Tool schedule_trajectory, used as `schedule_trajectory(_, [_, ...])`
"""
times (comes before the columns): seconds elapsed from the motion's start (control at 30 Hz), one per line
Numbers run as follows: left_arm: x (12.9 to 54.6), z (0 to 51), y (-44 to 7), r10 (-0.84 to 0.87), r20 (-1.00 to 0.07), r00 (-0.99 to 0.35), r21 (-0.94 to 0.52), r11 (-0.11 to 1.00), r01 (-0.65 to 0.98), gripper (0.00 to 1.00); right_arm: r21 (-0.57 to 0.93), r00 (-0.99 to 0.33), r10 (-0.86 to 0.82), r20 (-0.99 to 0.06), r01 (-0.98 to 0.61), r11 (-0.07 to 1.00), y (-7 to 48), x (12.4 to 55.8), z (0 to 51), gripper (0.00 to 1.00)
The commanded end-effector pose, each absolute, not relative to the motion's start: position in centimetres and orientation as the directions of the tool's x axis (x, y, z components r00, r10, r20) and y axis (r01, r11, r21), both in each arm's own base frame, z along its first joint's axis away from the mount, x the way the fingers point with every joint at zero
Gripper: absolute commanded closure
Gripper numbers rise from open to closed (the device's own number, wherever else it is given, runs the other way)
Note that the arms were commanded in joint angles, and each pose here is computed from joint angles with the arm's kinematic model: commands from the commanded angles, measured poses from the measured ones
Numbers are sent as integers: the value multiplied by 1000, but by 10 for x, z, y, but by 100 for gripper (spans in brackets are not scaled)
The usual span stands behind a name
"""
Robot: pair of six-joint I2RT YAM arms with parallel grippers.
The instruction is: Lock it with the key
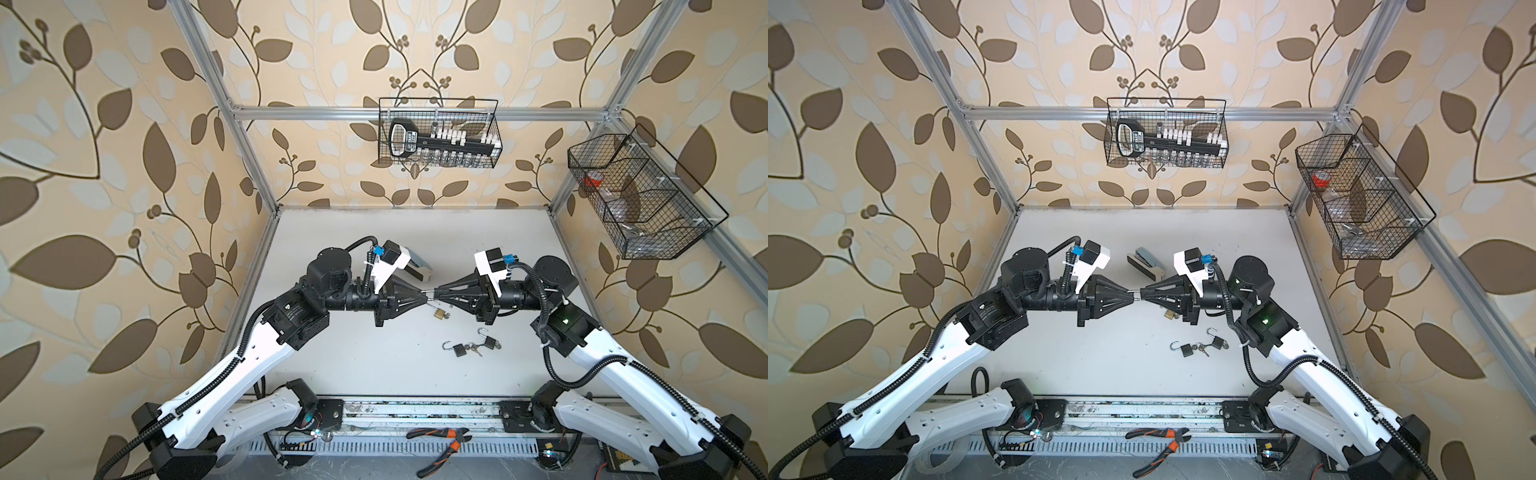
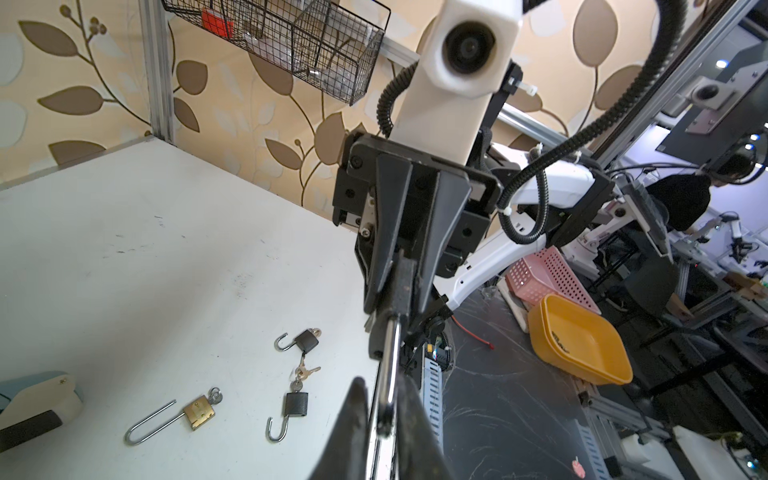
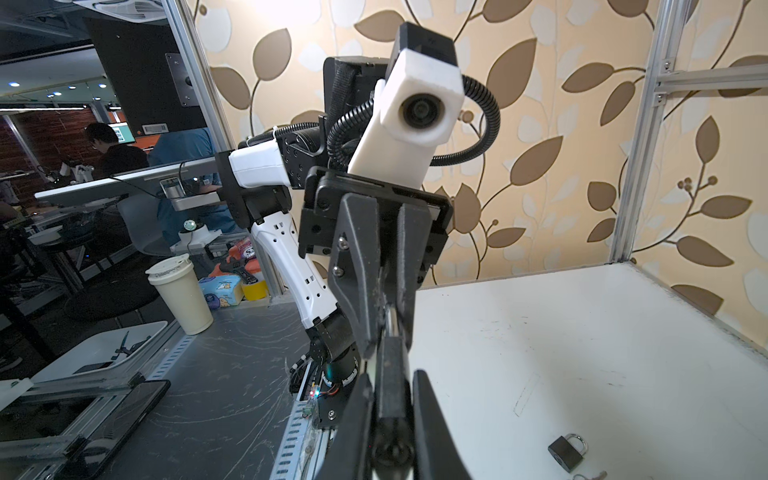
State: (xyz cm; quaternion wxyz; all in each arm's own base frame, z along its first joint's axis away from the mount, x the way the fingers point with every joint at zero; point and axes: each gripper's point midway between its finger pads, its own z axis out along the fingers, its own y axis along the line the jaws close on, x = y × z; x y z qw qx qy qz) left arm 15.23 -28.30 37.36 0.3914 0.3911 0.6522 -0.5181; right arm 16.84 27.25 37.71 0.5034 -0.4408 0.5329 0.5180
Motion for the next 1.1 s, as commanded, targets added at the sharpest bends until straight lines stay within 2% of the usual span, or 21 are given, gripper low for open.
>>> schedule_trajectory(0.0, [147,403,-276,50,-948,-316,-306,148,941,75,69,-65,69,-995,-996,57,270,162,390,100])
schedule_trajectory(0.1, [145,404,-275,48,-949,-311,-302,136,944,74,75,-70,66,-995,-995,65,270,163,388,100])
schedule_trajectory(0.47, [146,399,-278,58,-946,-320,-311,126,942,93,80,-76,69,-995,-995,54,270,162,388,100])
schedule_trajectory(0.53, [147,399,-278,56,-947,-315,-306,135,943,100,80,-76,72,-995,-996,46,270,161,389,100])
schedule_trajectory(0.77, [147,399,-275,52,-960,-277,-267,146,953,100,159,-154,88,-984,-986,56,271,165,390,100])
schedule_trajectory(0.93, [149,400,-277,55,-959,-276,-267,140,954,100,220,-215,126,-968,-975,22,273,165,392,100])
schedule_trajectory(1.07, [151,396,-280,70,-953,-295,-284,142,948,100,216,-213,123,-969,-976,19,276,165,389,100])
